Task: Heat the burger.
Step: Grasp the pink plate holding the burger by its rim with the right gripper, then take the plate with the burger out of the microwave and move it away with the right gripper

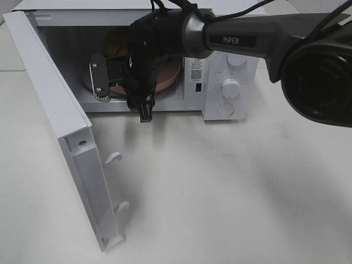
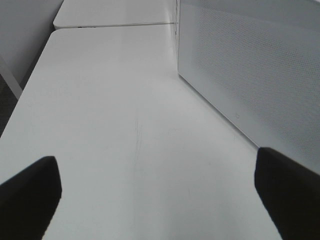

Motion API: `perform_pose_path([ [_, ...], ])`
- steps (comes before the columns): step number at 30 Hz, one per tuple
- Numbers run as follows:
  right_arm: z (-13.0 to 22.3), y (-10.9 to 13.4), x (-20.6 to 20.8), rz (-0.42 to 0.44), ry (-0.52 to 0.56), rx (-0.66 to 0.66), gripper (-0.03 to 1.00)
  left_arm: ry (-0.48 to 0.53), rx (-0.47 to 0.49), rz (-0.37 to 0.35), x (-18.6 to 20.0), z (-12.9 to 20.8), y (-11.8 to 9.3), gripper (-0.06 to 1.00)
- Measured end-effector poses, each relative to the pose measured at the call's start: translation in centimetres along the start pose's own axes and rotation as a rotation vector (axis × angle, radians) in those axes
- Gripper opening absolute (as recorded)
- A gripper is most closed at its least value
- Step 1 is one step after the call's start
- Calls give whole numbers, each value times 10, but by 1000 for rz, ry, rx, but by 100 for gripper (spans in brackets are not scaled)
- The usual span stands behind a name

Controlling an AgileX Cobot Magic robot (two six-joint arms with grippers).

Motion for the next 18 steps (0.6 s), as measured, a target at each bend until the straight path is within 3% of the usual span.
perform_pose_path([
  [1,1,0,0,-2,3,-1,38,0,0,0,0,0,0,99],
  [2,1,0,0,-2,3,-1,38,0,0,0,0,0,0,99],
  [4,0,-3,1,0,1,-15,15,0,0,0,0,0,0,99],
  [8,2,-2,1,-15,-3,-43,7,0,0,0,0,0,0,99],
  [18,-1,-2,7,-32,-8,-60,7,0,0,0,0,0,0,99],
])
Point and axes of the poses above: a point on each arm's last joint axis where the gripper is mounted, x pointing back along that axis away from the gripper, y along the wrist's bending axis when the last joint is at zero, z = x × y, the point moved 2 cm from there along -x, pointing out along that axis toward the gripper, and after that the axes turned 14 degrees about -x, right-handed, at the moved point
